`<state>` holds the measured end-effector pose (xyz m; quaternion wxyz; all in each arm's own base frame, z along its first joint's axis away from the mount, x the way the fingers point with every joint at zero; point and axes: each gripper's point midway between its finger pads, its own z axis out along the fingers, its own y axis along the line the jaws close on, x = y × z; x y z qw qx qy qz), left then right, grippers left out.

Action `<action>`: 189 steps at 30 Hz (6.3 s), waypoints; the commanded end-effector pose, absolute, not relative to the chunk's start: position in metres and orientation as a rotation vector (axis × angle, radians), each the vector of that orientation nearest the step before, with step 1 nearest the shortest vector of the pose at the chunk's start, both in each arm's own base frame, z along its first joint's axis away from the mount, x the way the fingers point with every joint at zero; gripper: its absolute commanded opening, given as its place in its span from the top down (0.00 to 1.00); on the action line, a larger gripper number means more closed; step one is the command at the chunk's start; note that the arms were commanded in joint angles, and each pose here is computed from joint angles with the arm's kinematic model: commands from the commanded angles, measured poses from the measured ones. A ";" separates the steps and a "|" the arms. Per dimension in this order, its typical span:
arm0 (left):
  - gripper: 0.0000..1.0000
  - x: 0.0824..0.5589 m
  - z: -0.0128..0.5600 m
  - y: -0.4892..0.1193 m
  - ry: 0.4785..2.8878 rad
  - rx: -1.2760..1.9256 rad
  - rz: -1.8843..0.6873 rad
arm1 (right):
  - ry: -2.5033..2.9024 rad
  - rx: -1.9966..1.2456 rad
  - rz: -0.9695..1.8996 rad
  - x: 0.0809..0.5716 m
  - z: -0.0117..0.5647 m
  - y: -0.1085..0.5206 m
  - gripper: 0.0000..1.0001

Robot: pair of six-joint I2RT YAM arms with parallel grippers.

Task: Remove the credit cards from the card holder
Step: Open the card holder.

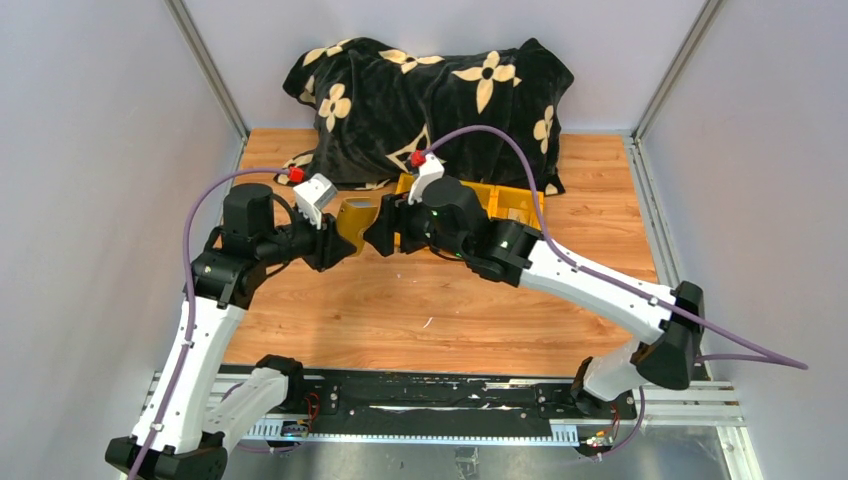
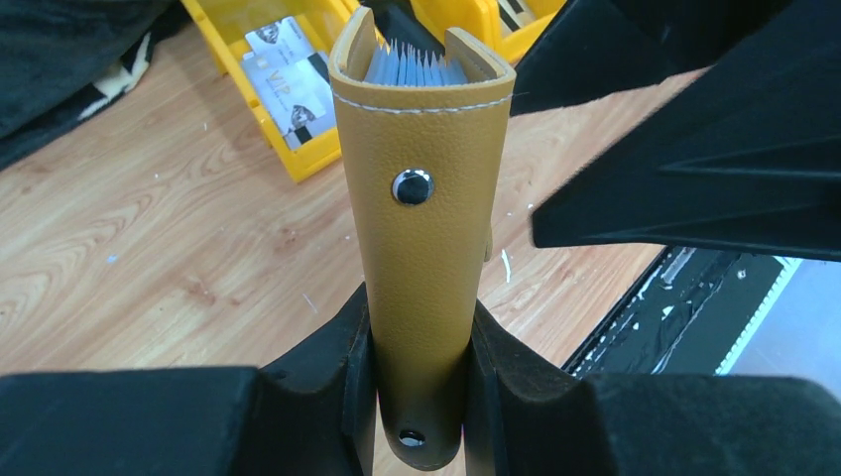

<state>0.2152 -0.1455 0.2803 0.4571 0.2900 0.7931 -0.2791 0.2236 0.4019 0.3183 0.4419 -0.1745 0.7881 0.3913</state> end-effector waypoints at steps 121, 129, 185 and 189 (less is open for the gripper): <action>1.00 0.124 0.453 -0.194 1.372 0.681 -1.301 | 0.866 -0.572 1.569 0.142 0.467 0.381 0.13; 1.00 0.120 0.462 -0.192 1.348 0.674 -1.289 | 0.800 -0.855 1.569 0.095 0.460 0.367 0.08; 1.00 0.096 0.483 -0.189 1.295 0.618 -1.376 | 0.788 -0.171 1.607 0.174 0.518 0.355 0.90; 1.00 0.099 0.483 -0.188 1.286 0.615 -1.352 | 0.812 -0.161 1.611 0.172 0.517 0.351 1.00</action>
